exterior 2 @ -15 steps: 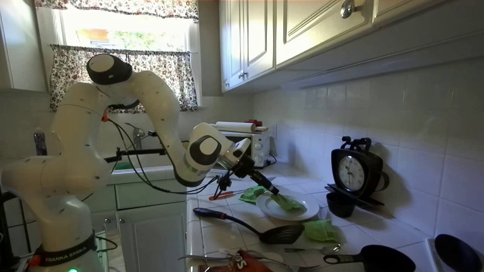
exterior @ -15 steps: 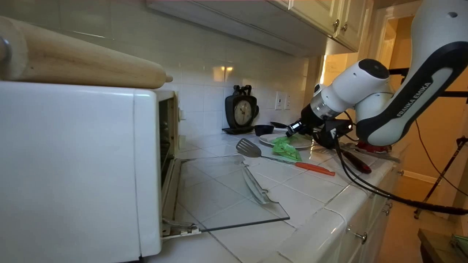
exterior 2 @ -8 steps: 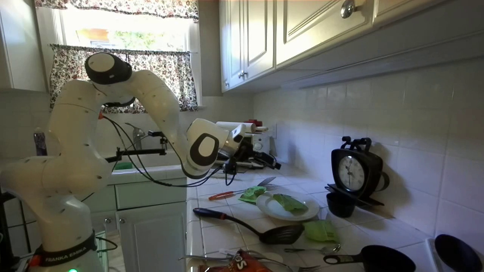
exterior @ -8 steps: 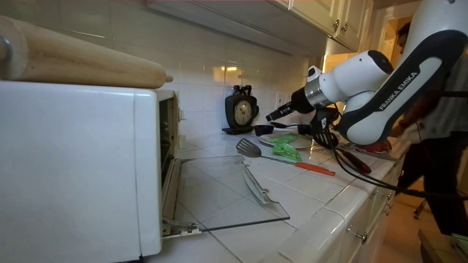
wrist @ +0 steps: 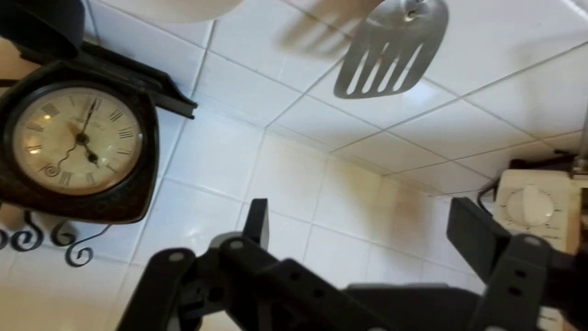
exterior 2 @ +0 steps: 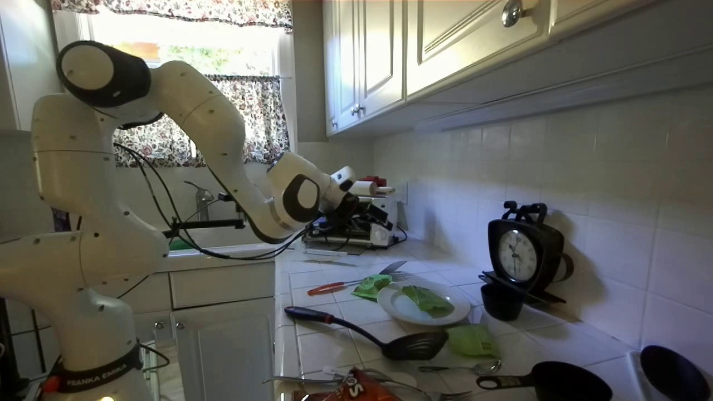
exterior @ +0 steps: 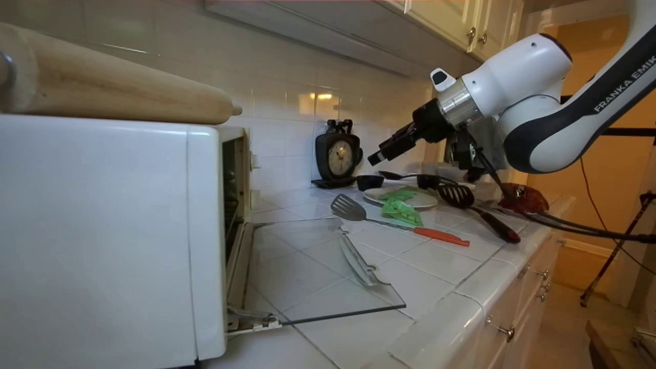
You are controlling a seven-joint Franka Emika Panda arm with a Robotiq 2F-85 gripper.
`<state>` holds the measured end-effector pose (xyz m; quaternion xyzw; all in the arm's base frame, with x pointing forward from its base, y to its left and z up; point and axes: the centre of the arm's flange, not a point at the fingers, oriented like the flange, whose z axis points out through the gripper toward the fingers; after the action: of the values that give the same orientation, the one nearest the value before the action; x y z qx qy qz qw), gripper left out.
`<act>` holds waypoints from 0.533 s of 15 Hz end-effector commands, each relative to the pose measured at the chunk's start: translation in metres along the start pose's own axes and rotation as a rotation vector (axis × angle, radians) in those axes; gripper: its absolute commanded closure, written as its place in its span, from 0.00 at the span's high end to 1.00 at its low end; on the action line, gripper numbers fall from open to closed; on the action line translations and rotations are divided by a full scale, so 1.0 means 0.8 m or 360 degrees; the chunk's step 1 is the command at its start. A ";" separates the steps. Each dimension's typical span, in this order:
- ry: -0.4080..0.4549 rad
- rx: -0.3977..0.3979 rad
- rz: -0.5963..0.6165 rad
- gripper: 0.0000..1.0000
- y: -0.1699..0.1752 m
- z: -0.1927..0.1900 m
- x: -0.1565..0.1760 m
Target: Remove the pack of snack from the oven and put it on the plate
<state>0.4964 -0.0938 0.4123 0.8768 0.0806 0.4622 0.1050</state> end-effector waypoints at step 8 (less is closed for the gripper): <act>0.0154 0.0471 -0.0243 1.00 -0.056 -0.093 0.046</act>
<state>0.4827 -0.0407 0.4023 0.8620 0.1987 0.4663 -0.0020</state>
